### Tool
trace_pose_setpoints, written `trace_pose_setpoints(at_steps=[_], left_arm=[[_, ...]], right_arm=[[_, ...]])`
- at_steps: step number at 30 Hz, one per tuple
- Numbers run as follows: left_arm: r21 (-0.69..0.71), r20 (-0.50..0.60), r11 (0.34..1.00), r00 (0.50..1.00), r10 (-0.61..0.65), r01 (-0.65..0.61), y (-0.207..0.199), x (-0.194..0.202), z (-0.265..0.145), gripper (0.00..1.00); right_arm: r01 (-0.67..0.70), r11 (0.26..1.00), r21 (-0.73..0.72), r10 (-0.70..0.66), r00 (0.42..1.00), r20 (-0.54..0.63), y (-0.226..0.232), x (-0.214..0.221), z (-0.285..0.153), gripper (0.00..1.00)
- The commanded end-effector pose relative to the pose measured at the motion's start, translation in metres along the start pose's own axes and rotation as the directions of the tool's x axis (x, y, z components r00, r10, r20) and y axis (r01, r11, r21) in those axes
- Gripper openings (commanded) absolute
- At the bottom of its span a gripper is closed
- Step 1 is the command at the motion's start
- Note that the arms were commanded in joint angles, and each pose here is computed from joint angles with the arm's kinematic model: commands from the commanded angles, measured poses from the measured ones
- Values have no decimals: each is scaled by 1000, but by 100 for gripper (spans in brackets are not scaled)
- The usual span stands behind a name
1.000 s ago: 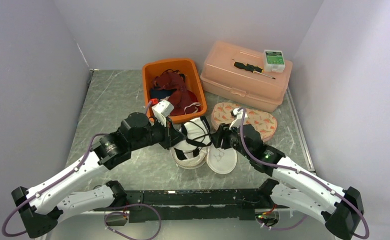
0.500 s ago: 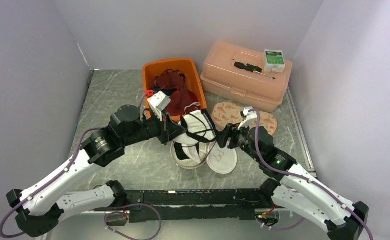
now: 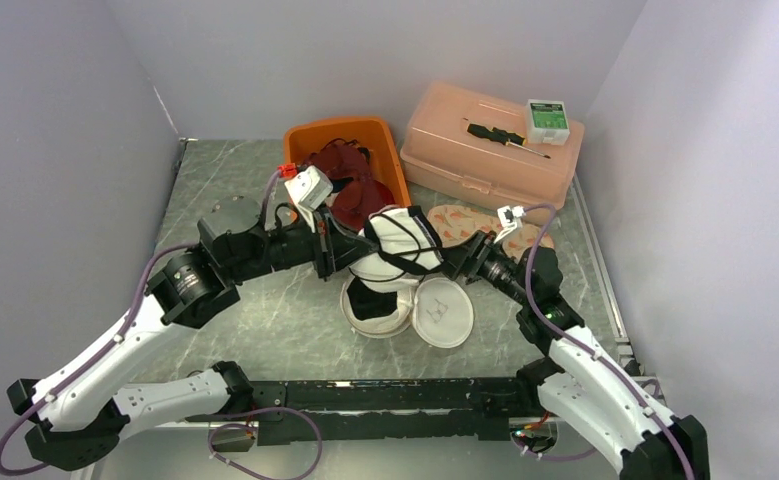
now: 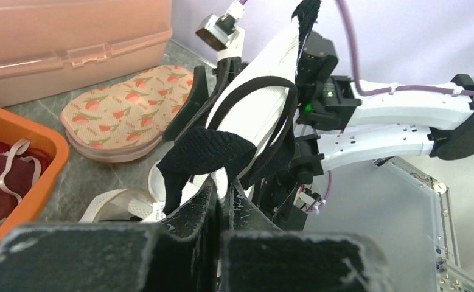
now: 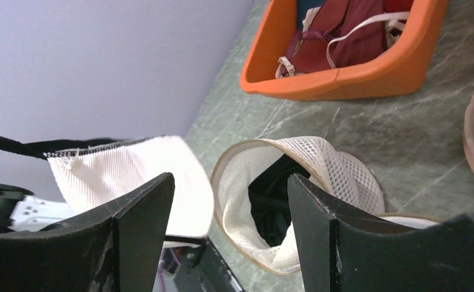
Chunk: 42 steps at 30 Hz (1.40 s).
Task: Unzip the laundry bag and remove the bra
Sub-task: Pick up the bra from the laundry bag.
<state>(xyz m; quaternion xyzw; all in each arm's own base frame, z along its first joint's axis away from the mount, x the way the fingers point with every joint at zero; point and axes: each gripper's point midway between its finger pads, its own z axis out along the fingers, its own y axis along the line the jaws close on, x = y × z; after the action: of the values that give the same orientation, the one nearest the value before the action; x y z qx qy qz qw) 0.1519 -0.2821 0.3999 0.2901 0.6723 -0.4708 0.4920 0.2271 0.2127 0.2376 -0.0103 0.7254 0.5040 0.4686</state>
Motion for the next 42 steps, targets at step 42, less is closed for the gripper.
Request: trace_pose_setpoints(at_steps=[42], left_arm=[[-630,-65,437,517,-853,642,97,246,37,3]], right_arm=[[13,985,170,-18,1000,25,-45,20,-46,70]])
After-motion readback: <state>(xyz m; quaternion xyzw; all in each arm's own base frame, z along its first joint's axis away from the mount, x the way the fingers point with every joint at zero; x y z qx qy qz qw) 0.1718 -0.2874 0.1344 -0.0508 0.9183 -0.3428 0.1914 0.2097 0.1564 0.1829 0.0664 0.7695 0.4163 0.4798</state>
